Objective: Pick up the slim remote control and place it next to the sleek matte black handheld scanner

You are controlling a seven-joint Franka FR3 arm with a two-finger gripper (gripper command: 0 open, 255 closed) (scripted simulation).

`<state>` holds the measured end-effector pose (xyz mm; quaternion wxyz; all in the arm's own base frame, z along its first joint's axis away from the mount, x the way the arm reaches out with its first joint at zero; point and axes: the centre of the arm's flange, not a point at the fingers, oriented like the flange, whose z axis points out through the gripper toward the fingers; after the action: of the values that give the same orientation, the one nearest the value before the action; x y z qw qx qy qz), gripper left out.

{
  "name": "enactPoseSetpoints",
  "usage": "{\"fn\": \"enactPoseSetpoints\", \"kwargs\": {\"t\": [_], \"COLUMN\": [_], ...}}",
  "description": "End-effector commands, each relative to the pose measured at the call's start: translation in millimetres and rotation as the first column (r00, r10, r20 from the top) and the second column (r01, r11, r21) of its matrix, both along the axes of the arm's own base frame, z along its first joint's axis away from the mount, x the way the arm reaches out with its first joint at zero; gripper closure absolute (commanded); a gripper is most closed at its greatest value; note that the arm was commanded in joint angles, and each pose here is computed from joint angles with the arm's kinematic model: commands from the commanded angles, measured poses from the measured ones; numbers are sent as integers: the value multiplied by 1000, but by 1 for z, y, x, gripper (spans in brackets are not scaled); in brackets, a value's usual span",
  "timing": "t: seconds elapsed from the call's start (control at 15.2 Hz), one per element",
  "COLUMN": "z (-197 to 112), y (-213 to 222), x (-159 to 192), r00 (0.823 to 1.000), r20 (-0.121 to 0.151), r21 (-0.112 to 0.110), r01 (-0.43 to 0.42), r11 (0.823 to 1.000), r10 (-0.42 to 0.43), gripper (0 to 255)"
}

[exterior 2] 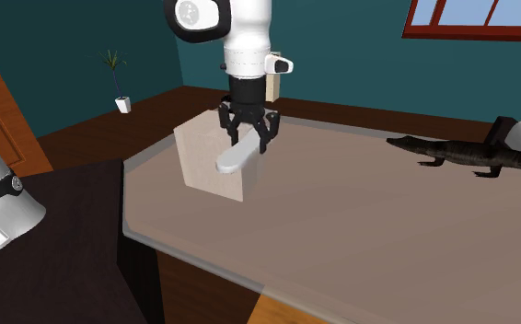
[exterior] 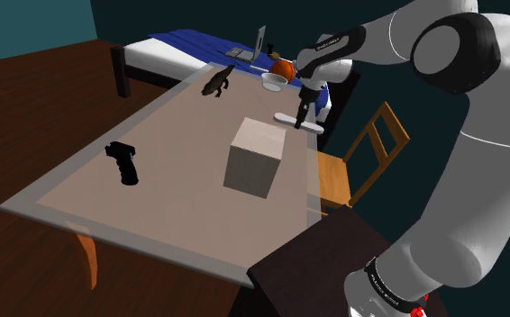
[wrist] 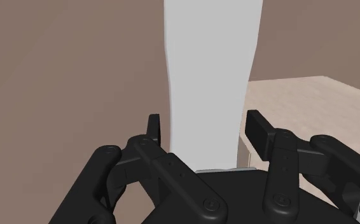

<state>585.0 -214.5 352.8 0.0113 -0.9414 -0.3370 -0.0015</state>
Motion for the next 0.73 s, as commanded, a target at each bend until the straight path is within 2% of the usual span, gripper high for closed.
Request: {"fn": "enactPoseSetpoints", "kwargs": {"t": [0.0, 0.66], "z": [3, 4], "y": [23, 155], "x": [-1, 1], "r00": [1000, 1000], "r20": [1, 1], "r21": [0, 0], "r01": [1, 1], "r11": [1000, 1000], "r10": [-1, -1], "gripper": [255, 255]}}
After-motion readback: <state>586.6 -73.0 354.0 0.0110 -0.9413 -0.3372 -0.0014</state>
